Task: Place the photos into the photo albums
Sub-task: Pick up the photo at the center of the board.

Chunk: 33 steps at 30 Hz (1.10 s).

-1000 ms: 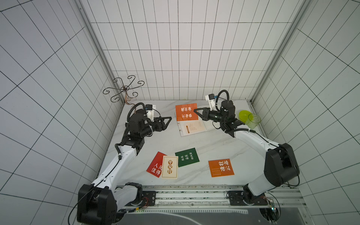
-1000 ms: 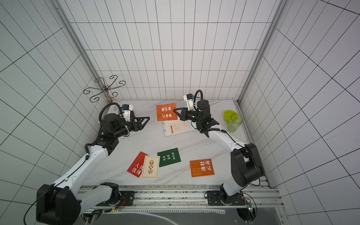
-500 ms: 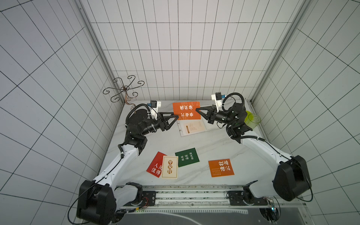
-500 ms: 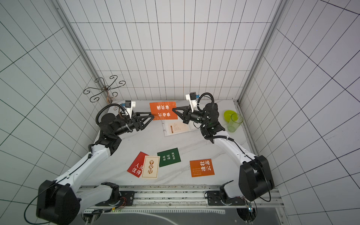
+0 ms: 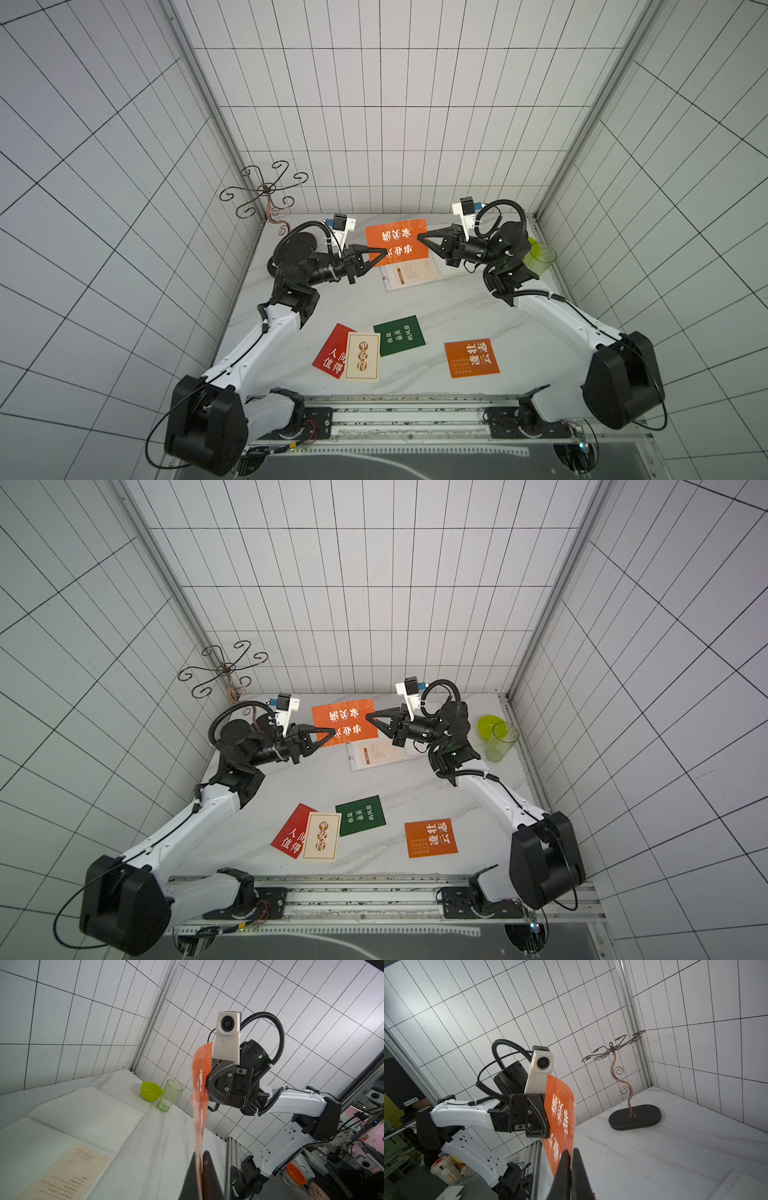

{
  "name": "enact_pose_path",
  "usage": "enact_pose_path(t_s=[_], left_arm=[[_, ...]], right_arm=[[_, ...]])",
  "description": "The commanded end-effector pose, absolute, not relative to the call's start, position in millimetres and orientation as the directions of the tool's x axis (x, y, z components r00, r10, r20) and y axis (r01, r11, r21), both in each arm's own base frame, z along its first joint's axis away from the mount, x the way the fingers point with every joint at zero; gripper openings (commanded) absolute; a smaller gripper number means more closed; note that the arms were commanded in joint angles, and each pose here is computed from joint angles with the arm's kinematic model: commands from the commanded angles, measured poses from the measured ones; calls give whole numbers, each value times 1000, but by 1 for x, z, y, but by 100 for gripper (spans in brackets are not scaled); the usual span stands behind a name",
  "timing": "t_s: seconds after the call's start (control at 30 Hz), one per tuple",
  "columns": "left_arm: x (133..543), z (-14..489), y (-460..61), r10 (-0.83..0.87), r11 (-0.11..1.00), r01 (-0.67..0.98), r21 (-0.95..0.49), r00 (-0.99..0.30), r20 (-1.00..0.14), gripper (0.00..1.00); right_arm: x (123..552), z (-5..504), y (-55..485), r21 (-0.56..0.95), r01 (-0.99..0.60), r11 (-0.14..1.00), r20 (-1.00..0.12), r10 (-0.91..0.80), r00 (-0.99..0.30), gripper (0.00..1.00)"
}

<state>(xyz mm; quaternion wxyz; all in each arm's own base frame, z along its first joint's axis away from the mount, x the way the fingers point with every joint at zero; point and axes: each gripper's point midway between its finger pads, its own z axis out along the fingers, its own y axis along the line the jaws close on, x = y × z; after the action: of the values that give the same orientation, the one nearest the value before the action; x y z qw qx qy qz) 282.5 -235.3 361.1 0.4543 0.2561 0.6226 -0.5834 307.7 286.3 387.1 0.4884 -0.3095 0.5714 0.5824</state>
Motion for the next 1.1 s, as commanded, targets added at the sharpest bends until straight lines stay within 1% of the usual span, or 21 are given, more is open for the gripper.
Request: enact_pose_path(t_s=[0.0, 0.1, 0.17, 0.23, 0.33, 0.43, 0.63, 0.73, 0.9, 0.97, 1.03, 1.07], left_arm=[[260, 391, -240, -218, 122, 910, -395, -364, -905, 0], [251, 393, -248, -203, 90, 919, -383, -360, -911, 0], [241, 394, -256, -174, 44, 929, -368, -356, -918, 0], [238, 394, -259, -163, 32, 932, -360, -350, -922, 0], [235, 398, -258, -169, 46, 942, -333, -321, -932, 0], [235, 402, -256, -179, 71, 949, -306, -289, -940, 0], [234, 404, -254, -174, 100, 949, -299, -279, -944, 0], [229, 404, -252, -169, 109, 953, -282, -262, -950, 0], [228, 403, -250, -157, 126, 957, -261, -240, -958, 0], [230, 404, -250, -156, 142, 955, -259, -237, -959, 0], [235, 403, -249, -158, 170, 950, -262, -236, -959, 0], [240, 401, -248, -156, 195, 944, -266, -238, -959, 2]], right_arm=[[293, 389, 285, 346, -933, 95, -924, 209, -321, 17], [291, 390, 284, 342, -934, 103, -928, 197, -317, 25], [288, 390, 283, 331, -937, 110, -932, 196, -306, 33], [284, 390, 283, 324, -941, 99, -934, 190, -302, 38], [271, 397, 285, 295, -955, 38, -943, 173, -284, 38], [259, 401, 288, 271, -962, -5, -950, 159, -269, 35], [246, 405, 291, 245, -969, -29, -956, 161, -246, 35], [247, 406, 292, 241, -970, -28, -958, 157, -242, 30], [248, 405, 293, 233, -972, -28, -960, 150, -235, 10], [247, 406, 292, 224, -974, -27, -962, 152, -225, 0], [248, 407, 292, 221, -975, -24, -963, 153, -222, 0], [248, 407, 292, 220, -975, -21, -963, 156, -220, 0]])
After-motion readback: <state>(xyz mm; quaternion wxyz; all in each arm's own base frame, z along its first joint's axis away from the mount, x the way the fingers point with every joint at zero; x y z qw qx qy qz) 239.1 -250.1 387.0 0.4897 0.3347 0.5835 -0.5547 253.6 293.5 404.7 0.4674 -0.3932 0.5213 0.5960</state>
